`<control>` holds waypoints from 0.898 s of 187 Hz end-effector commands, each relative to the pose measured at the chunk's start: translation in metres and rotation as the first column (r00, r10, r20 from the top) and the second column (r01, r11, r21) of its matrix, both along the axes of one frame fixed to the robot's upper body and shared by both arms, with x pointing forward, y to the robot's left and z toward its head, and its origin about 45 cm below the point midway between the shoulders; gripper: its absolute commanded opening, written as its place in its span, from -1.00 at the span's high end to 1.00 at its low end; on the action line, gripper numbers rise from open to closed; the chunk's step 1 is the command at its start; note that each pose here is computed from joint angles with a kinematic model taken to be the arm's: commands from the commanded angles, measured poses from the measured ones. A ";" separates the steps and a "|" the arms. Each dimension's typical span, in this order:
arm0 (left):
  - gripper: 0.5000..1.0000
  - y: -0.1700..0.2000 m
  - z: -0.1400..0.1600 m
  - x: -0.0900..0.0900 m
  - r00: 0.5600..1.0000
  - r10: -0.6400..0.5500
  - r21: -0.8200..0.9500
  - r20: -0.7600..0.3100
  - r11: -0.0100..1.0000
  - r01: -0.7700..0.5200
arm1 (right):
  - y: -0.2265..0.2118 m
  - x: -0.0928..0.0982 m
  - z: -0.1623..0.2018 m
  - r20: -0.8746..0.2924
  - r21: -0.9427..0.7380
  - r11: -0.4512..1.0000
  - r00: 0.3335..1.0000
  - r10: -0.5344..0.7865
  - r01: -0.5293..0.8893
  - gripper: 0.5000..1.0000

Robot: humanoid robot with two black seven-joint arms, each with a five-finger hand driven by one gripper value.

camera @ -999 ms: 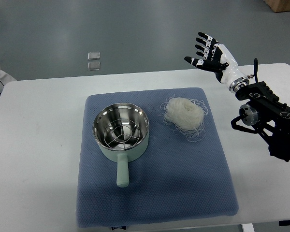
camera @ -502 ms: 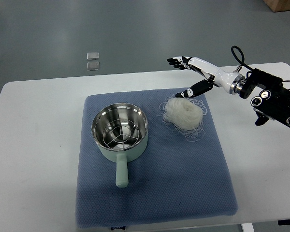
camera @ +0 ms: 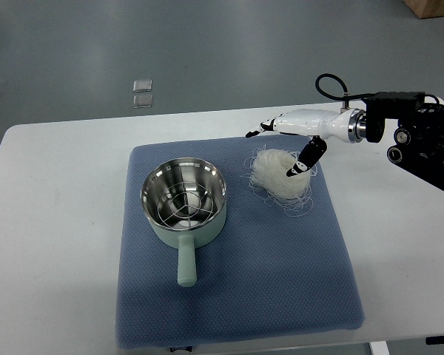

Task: Put vermicelli into pot with right hand
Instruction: 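Lower the right hand onto the vermicelli and close fingers around it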

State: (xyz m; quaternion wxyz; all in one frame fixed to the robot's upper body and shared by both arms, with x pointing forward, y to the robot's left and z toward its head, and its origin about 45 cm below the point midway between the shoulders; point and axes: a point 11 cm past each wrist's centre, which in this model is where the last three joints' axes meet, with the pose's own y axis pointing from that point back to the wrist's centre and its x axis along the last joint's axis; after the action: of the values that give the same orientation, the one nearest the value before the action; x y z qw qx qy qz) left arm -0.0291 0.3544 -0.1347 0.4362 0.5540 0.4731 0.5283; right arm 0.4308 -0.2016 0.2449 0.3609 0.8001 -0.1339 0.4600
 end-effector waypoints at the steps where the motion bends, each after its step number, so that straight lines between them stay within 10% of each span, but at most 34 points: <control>1: -1.00 0.000 0.000 0.000 1.000 0.000 0.000 -0.001 1.000 0.000 | 0.004 0.000 0.000 0.017 -0.059 0.998 0.999 0.034 -0.033 -0.67; 168: -1.00 0.000 0.000 0.000 1.000 0.000 0.000 -0.001 1.000 0.000 | 0.004 -0.007 -0.054 0.029 -0.223 0.972 0.996 0.078 -0.070 -0.66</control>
State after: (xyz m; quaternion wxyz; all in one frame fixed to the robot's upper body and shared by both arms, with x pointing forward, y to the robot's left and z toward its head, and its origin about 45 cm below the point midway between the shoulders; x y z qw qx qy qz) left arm -0.0290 0.3544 -0.1347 0.4362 0.5539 0.4731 0.5283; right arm 0.4244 -0.2018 0.1947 0.4297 0.7510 -0.0598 0.4978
